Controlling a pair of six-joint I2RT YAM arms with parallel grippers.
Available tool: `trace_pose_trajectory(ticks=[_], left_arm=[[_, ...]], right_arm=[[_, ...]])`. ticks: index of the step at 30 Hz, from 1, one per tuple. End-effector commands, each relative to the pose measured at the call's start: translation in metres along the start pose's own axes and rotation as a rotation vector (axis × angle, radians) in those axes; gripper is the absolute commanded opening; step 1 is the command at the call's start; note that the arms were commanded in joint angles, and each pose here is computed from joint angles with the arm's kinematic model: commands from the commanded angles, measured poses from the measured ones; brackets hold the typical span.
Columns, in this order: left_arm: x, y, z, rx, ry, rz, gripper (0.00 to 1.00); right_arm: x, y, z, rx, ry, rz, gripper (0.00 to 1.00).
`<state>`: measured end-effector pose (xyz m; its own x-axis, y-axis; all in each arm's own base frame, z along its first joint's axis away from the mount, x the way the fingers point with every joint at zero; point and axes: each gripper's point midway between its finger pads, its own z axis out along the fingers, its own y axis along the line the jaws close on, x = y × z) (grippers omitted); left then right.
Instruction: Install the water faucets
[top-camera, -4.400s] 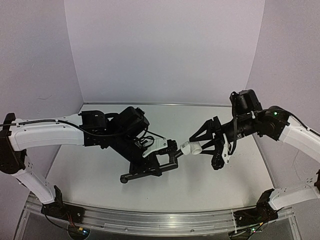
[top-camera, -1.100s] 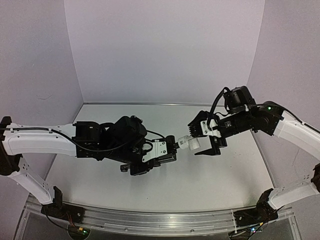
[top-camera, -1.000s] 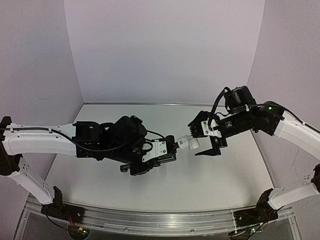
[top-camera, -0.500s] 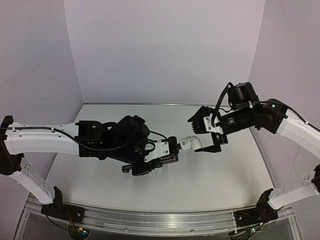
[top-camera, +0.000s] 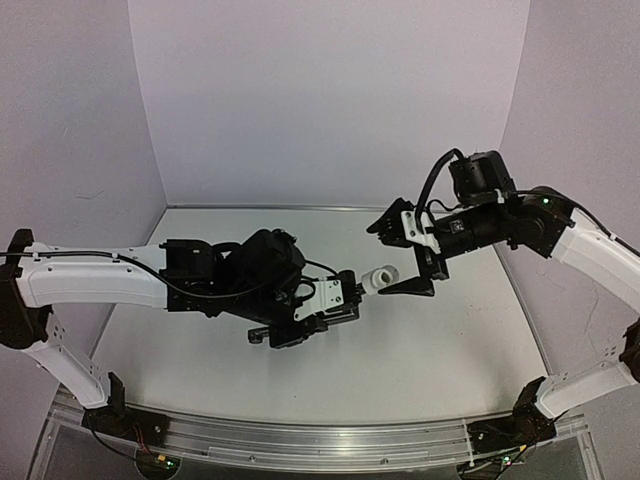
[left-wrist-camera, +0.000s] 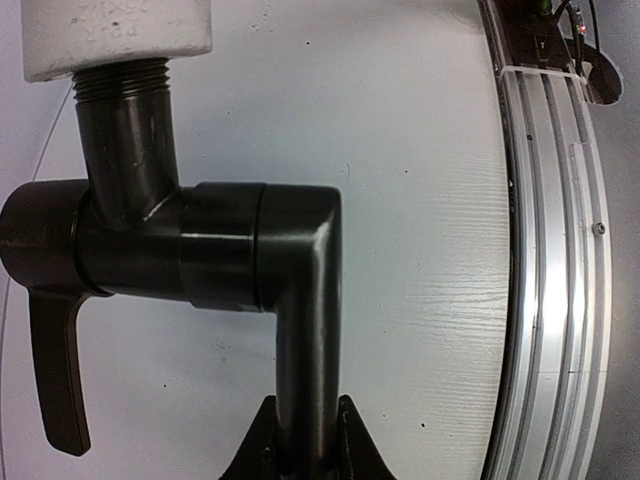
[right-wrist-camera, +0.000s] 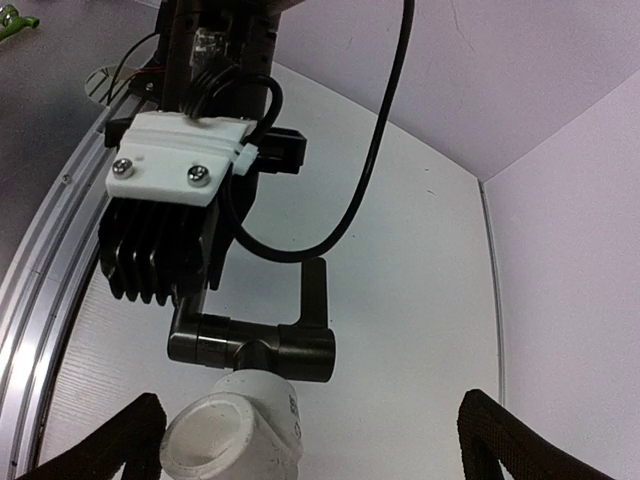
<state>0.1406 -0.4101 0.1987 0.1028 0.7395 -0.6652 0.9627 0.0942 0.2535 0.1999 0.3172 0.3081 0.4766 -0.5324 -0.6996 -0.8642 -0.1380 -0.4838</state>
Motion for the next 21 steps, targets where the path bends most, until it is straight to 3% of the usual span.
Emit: trace_pose_trajectory(ticks=[1, 9, 21], left_arm=[[-0.044, 0.011, -0.02, -0.025, -0.142, 0.008, 0.0], [-0.045, 0.011, -0.027, -0.026, -0.156, 0.003, 0.0], [-0.039, 0.009, -0.023, -0.019, -0.135, 0.005, 0.0]], right_arm=[[-0.011, -0.032, -0.001, 0.107, -0.007, 0.031, 0.98], [0.012, -0.051, 0.01, 0.182, 0.099, 0.05, 0.98], [0.013, -0.074, 0.012, 0.246, 0.131, 0.101, 0.98]])
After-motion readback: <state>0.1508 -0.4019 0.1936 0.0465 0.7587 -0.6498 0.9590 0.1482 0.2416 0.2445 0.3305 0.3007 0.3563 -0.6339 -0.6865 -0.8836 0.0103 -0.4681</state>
